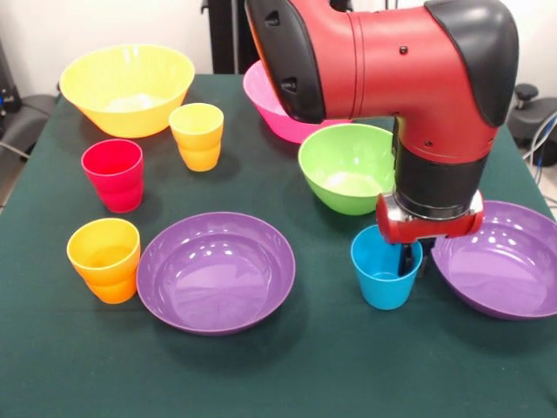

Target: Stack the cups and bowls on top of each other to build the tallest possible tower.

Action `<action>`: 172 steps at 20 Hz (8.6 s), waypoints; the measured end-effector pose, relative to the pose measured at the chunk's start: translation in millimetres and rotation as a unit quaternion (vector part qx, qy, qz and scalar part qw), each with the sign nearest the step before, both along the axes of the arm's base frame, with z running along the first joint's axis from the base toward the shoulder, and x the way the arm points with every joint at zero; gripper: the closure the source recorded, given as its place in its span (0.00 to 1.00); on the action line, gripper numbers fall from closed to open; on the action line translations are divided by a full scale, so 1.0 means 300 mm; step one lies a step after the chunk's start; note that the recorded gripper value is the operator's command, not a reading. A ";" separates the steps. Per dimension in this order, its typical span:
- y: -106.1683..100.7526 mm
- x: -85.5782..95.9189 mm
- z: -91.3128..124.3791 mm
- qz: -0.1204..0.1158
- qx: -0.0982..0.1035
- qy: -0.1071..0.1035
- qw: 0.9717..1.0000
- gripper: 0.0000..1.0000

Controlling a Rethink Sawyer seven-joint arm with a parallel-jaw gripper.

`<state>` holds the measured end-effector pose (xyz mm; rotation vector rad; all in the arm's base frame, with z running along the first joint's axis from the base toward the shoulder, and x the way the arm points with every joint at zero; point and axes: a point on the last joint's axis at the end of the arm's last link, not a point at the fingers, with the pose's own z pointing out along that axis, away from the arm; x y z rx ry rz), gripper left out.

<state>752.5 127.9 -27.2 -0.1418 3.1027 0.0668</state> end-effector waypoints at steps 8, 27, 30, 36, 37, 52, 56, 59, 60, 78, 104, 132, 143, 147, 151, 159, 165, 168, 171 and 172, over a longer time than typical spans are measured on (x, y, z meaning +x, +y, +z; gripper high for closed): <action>-0.071 0.010 -0.002 -0.013 -0.001 0.000 1.000 1.00; -0.229 0.014 -0.015 -0.006 -0.035 -0.010 0.999 1.00; -0.269 0.014 -0.017 -0.008 -0.040 -0.012 0.999 1.00; -0.351 0.009 -0.022 -0.009 -0.054 -0.013 0.998 1.00; -0.365 0.008 -0.023 -0.009 -0.056 -0.013 0.998 1.00; -0.427 -0.020 -0.027 -0.007 -0.066 -0.009 0.998 1.00; -0.408 -0.032 -0.028 -0.001 -0.069 -0.008 0.998 1.00; -0.381 -0.042 -0.028 0.007 -0.073 -0.006 0.997 1.00; -0.367 -0.045 -0.028 0.011 -0.074 -0.006 0.997 1.00; -0.296 -0.071 -0.036 0.033 -0.088 -0.017 0.995 1.00; -0.299 -0.086 -0.051 0.022 -0.079 -0.021 0.996 0.00; -0.291 -0.087 0.017 0.015 -0.076 -0.012 0.997 0.00; -0.265 -0.128 0.300 -0.004 -0.062 -0.010 0.998 0.00; -0.265 -0.147 0.397 -0.011 -0.060 -0.017 0.998 0.00; -0.269 -0.193 0.520 -0.023 -0.053 -0.022 0.998 0.00; -0.212 -0.369 0.698 -0.050 -0.034 -0.010 0.998 0.00; -0.104 -0.530 0.726 -0.084 -0.018 -0.010 0.996 0.00; -0.030 -0.601 0.705 -0.101 -0.012 -0.015 0.995 0.00; 0.058 -0.671 0.666 -0.119 -0.005 -0.021 0.993 0.00; 0.087 -0.693 0.651 -0.123 -0.004 -0.023 0.992 0.00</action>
